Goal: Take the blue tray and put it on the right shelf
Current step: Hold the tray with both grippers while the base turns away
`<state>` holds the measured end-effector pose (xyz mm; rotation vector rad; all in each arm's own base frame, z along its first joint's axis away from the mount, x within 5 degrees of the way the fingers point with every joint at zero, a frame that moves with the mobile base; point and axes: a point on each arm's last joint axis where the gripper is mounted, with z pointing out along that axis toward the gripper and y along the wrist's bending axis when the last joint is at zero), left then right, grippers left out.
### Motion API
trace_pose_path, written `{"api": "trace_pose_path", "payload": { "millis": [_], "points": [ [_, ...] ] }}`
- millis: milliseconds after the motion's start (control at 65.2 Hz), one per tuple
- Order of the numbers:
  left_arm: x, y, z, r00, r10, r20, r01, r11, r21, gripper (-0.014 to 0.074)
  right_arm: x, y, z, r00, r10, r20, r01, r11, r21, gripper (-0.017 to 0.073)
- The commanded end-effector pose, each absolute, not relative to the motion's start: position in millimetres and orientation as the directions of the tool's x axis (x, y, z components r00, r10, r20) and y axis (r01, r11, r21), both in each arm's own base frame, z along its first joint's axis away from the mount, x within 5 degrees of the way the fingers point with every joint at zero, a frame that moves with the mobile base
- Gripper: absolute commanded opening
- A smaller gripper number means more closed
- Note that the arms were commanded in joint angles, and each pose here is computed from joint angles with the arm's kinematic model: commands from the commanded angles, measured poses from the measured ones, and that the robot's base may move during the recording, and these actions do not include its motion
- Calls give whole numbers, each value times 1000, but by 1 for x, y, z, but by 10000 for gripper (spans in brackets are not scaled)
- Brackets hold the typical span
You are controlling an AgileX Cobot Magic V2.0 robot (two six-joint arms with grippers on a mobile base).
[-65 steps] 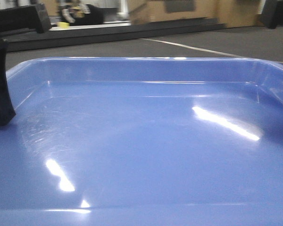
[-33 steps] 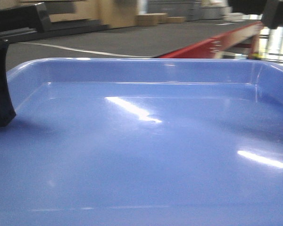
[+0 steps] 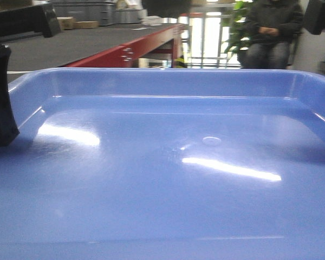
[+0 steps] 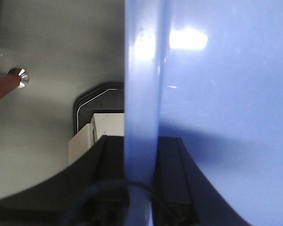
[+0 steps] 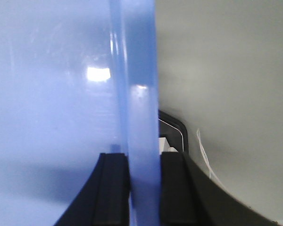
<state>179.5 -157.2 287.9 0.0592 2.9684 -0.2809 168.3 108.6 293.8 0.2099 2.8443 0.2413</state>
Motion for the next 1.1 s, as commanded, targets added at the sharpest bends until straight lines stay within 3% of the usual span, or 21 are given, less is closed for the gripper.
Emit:
{"api": "trace_pose_path", "payload": {
  "millis": [0,1089],
  "points": [
    [176,-157,300,-982,27,-188,67,976,-208,-48,170,109,308,-925,187,-331,110,965,237,194],
    [176,-157,300,-982,27,-187,67,976,-208,-48,170,109,308,-925,187,-331,110,965,237,194]
  ]
}}
